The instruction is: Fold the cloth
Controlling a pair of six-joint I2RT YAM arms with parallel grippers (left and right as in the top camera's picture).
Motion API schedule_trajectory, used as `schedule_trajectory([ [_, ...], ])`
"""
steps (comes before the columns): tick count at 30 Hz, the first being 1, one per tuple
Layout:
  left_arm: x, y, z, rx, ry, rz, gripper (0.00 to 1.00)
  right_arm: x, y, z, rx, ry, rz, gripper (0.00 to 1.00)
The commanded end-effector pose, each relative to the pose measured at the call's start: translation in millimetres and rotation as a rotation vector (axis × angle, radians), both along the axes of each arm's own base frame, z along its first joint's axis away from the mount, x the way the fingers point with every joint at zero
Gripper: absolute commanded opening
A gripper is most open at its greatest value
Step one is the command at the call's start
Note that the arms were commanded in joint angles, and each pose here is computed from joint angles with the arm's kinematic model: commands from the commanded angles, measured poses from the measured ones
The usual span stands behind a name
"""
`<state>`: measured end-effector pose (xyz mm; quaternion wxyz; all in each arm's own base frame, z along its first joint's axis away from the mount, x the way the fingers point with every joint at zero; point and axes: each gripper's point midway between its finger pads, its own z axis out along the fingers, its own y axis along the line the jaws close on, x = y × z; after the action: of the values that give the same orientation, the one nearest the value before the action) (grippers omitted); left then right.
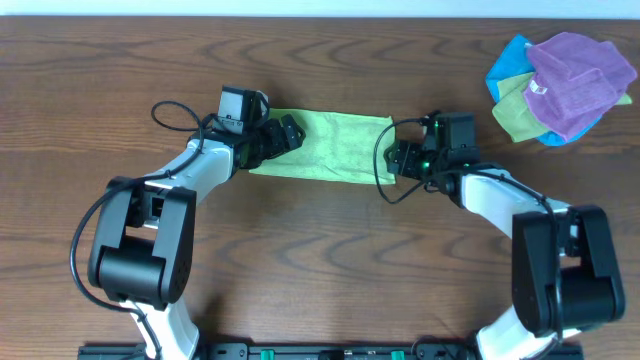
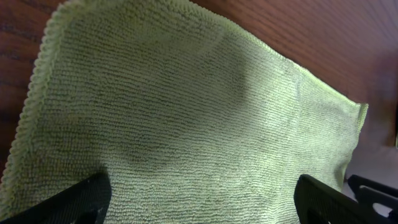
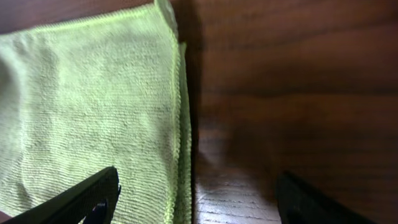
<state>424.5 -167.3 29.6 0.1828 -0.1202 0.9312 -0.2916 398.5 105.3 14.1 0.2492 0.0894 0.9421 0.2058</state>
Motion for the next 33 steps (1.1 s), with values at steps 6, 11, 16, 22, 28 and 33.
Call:
schedule_trajectory([
  [6, 4, -3, 0, 0.005, -0.011, -0.023, 0.95, -9, 22, -10, 0.052, 0.045, 0.017, 0.79],
  [11, 4, -3, 0, 0.004, -0.01, -0.023, 0.95, -13, 43, -15, 0.046, 0.042, 0.062, 0.78],
  [16, 3, -4, 0, 0.001, -0.009, -0.025, 0.95, -14, 44, -19, 0.034, 0.048, 0.056, 0.49],
  [22, 3, -4, 0, 0.001, -0.01, -0.025, 0.95, -12, 40, -20, 0.016, 0.04, 0.04, 0.11],
  [28, 0, -10, 3, -0.038, -0.001, -0.05, 0.95, 0, 42, -10, 0.021, -0.001, 0.037, 0.01],
  [33, -1, -10, 3, -0.041, 0.003, -0.051, 0.95, 15, 58, 14, 0.06, -0.029, 0.082, 0.02],
])
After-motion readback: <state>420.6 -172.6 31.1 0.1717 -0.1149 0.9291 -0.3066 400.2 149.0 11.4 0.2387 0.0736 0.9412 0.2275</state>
